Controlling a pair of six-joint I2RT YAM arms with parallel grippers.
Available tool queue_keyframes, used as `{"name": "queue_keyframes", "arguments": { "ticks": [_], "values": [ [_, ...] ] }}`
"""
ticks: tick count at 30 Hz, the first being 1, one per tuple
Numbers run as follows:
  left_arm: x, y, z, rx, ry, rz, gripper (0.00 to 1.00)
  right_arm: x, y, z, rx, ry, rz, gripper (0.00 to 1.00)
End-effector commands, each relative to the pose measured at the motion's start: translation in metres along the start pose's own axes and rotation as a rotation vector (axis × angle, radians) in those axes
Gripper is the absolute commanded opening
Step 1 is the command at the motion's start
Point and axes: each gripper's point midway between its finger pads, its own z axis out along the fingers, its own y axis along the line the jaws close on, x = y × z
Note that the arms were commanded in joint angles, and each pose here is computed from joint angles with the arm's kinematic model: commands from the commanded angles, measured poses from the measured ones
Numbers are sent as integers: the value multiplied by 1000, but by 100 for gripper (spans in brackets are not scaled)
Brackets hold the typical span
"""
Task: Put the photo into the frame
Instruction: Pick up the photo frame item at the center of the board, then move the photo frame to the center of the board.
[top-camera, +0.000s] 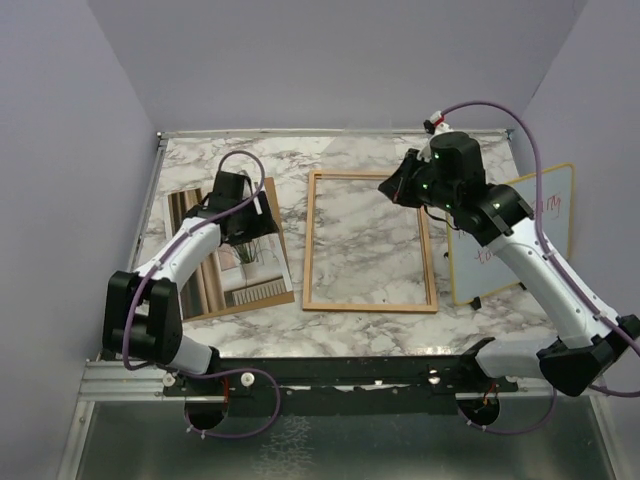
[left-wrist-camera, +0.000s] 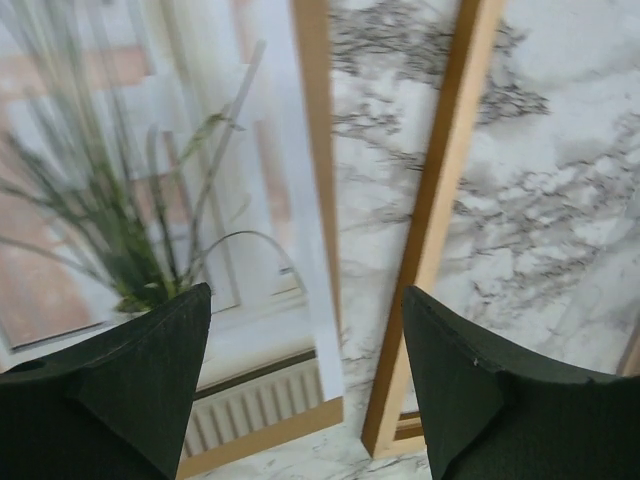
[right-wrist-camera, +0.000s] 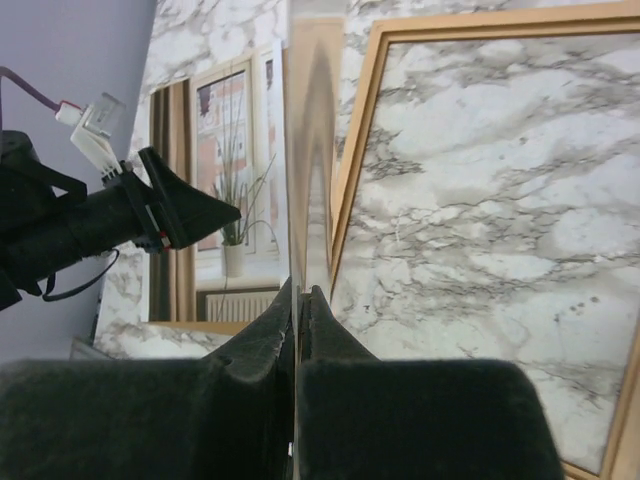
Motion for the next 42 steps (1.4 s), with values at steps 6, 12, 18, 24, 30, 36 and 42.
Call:
{"name": "queue_keyframes", "arguments": {
  "ticks": [6, 12, 18, 24, 30, 36, 42],
  "values": [
    [0, -82, 50, 92, 14, 179, 79, -21, -30, -46, 190, -19, -109, 1],
    [20, -96, 92, 98, 83, 210, 83, -22, -35, -54, 224, -12, -116, 1],
    [22, -104, 110, 72, 73, 222, 66, -8, -35, -46, 198, 14, -95, 0],
    [30, -87, 121, -7, 95, 227, 35, -2, -25, -37, 133, 27, -61, 1],
    [32, -61, 125, -123, 104, 267, 12, -5, -8, -24, 62, 36, -29, 0],
    [38, -39, 116, -180, 124, 286, 1, -6, 6, -13, -2, 40, 17, 0],
    [49, -17, 102, -202, 144, 220, 1, -1, 15, 4, -68, 42, 44, 0]
  ]
}}
